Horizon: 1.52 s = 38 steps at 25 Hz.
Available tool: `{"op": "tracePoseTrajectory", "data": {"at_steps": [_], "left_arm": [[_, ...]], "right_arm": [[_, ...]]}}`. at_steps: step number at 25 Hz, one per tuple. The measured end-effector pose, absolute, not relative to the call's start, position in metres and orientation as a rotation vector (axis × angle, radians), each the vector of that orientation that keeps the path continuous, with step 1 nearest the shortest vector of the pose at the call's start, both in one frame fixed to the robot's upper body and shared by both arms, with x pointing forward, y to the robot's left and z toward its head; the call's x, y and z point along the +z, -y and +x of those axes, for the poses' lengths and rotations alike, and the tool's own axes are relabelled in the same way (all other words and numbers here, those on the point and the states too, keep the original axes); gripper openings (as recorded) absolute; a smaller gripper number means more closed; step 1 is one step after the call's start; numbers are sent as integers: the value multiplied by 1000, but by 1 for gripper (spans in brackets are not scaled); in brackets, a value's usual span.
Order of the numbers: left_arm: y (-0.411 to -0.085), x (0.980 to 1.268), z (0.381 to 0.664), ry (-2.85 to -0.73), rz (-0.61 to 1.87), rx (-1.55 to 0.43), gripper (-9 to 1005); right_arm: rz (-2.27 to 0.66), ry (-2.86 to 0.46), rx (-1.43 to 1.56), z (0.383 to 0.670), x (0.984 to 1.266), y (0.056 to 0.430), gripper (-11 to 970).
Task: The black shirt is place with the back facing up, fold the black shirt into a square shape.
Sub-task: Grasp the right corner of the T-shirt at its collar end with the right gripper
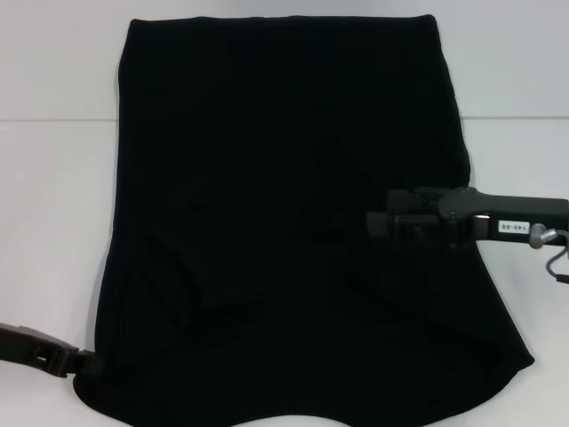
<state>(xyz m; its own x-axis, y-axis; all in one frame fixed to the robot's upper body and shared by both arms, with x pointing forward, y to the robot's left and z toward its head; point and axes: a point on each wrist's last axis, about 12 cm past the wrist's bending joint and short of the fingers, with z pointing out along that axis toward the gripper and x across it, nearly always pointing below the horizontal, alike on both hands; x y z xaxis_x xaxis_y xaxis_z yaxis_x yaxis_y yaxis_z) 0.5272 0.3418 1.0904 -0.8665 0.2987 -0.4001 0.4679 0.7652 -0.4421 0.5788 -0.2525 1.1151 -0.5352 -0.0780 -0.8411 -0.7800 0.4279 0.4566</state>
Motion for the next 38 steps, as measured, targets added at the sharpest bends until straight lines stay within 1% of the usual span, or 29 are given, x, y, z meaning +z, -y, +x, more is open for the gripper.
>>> {"op": "tracePoseTrajectory", "data": {"at_steps": [6, 11, 13, 14, 15, 23, 38], "left_arm": [[-341, 1088, 525, -2651, 578, -793, 17], [-341, 1086, 523, -2645, 556, -820, 17], [-340, 1085, 523, -2642, 550, -833, 17], [-339, 1085, 523, -2639, 547, -840, 17], [-338, 1084, 523, -2635, 544, -851, 17], [-331, 1082, 525, -2608, 534, -905, 17], [-330, 1080, 526, -2603, 528, -908, 17]], "right_arm": [[-662, -1953, 1142, 565, 1109, 281, 882], [-578, -2029, 1155, 545, 1103, 313, 884], [-518, -2113, 1160, 534, 1099, 332, 884], [-518, -2113, 1160, 534, 1099, 332, 884], [-488, -2177, 1153, 528, 1096, 342, 884], [-430, -2393, 1136, 517, 1088, 359, 883], [-347, -2559, 1059, 516, 1086, 374, 883]]}}
